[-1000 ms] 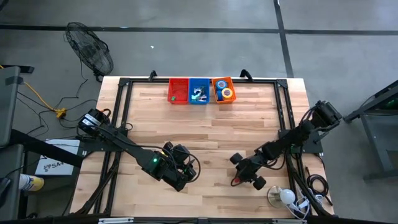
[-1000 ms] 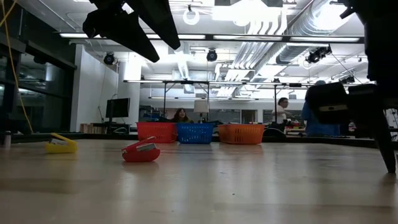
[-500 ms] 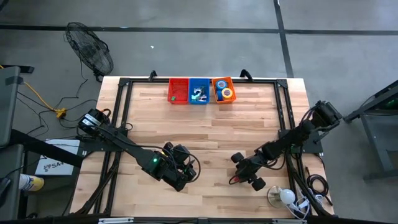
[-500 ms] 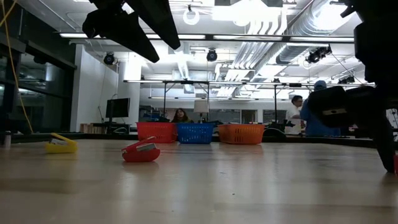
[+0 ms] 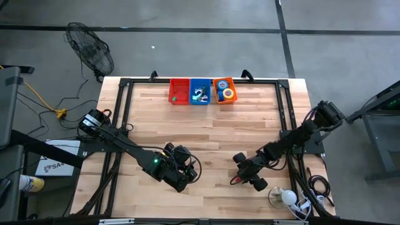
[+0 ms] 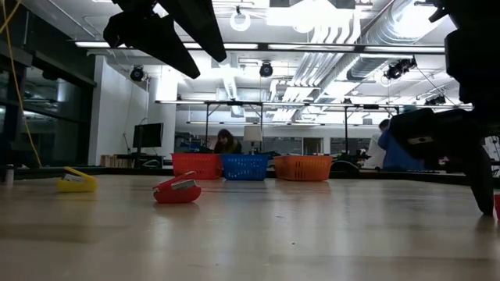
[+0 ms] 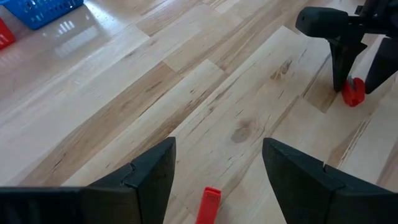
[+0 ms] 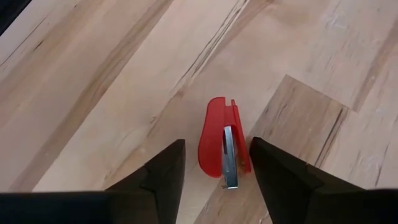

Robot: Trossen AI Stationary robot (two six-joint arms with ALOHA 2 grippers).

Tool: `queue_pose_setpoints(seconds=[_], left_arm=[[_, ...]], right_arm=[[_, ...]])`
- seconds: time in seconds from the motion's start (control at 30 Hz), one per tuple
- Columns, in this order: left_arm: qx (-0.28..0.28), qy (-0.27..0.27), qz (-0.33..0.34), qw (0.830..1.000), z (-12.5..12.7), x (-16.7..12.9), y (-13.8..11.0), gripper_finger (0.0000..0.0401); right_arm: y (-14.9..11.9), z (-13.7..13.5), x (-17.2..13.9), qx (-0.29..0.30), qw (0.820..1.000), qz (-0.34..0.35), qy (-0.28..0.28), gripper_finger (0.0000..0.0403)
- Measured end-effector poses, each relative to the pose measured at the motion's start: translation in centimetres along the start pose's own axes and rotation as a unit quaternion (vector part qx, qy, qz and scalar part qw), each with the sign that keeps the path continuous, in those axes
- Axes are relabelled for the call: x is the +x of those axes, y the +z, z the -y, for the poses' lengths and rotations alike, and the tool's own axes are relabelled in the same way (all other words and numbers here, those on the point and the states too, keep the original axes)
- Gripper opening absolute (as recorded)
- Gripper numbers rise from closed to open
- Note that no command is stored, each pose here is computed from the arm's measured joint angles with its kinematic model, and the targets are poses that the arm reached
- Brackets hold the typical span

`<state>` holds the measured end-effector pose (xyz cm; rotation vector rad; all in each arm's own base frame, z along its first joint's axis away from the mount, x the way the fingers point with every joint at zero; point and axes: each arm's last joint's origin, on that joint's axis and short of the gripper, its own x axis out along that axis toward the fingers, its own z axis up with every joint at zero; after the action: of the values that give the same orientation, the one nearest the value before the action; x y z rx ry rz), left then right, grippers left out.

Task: Pick and place Stapler, Stapler remover, tape
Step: Put the bottom right red stapler into the red bin

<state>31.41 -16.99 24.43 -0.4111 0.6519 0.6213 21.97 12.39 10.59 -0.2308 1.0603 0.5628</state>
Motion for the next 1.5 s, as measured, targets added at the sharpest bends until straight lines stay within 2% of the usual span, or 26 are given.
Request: queue_pose_setpoints(seconds=[0.47, 0.87, 1.3, 1.5], left_arm=[[-0.006, 0.0, -0.001, 1.0, 0.0, 0.0, 0.0, 0.0233], [-0.008, -0.003, -0.006, 1.0, 0.0, 0.0, 0.0, 0.0233], [-0.008, -0.002, -0.006, 1.0, 0.0, 0.0, 0.0, 0.0233], [-0.008, -0.002, -0.006, 1.0, 0.0, 0.0, 0.0, 0.0233]], right_arm=[[-0.2, -1.4, 0.1, -0.016, 0.999, -0.01, -0.047, 0.0149], [-0.3, -1.7, 0.1, -0.013, 0.999, -0.016, -0.05, 0.014], [-0.3, -1.7, 0.1, -0.017, 0.999, -0.017, -0.048, 0.0097], [-0.3, -1.7, 0.2, -0.016, 0.999, -0.014, -0.048, 0.0091]])
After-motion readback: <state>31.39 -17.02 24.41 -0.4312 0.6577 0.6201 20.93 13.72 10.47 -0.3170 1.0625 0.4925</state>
